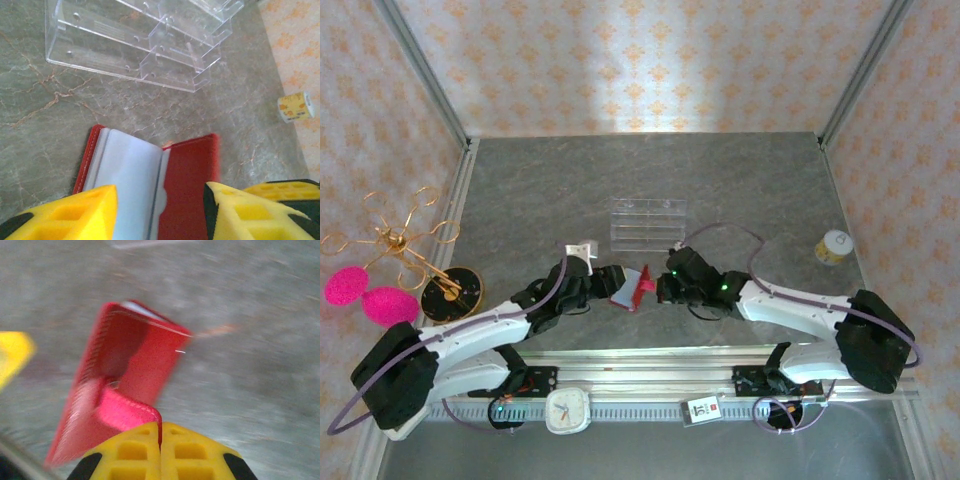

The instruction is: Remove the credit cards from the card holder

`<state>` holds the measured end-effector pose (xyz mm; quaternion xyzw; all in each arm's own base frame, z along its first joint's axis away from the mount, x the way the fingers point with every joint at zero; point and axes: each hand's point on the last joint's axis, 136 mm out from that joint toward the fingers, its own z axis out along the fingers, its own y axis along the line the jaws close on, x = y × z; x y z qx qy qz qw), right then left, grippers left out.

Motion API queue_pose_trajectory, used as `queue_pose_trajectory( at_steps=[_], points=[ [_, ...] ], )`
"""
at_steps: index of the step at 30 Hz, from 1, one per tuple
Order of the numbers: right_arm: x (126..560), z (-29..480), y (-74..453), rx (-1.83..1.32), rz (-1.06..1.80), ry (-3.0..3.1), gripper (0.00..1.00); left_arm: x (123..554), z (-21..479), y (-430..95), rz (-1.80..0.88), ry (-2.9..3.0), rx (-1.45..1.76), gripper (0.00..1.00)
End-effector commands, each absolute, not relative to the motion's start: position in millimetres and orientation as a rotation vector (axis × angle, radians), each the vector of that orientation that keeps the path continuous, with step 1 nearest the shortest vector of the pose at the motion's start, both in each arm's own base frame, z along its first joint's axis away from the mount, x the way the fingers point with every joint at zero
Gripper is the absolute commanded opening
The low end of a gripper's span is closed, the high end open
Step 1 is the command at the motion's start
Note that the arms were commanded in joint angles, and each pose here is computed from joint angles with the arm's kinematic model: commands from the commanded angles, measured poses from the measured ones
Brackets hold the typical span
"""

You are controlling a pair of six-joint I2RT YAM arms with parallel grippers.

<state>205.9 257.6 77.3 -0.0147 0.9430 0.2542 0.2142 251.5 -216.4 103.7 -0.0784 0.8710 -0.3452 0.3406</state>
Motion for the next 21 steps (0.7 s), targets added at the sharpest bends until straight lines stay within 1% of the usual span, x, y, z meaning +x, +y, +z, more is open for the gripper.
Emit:
queue_pose_trajectory(
  at_steps=[1,5,9,10,12,15,17,21],
  points=[
    [204,49,212,0.075,0.482,2.666,0.00,252,98,-222,-0.936,2.271,-0.190,0.45],
    [203,25,185,0.141,0.305,2.698,0.00,252,93,-233,-0.980,2.279,-0.171,0.40],
    [207,15,176,0.159,0.204,2.698,0.00,250,92,-256,-1.033,2.295,-0.101,0.34],
    [209,14,175,0.158,0.185,2.693,0.03,249,91,-263,-1.043,2.301,-0.080,0.33],
    [214,14,172,0.157,0.145,2.682,0.20,248,86,-274,-1.055,2.329,-0.051,0.30],
    [219,24,173,0.138,0.149,2.648,0.36,246,72,-281,-1.053,2.373,-0.040,0.25],
    [220,35,175,0.133,0.190,2.621,0.43,245,66,-281,-1.049,2.390,-0.050,0.25],
    [221,64,174,0.146,0.257,2.562,0.48,243,62,-282,-1.061,2.396,-0.057,0.26]
  ],
)
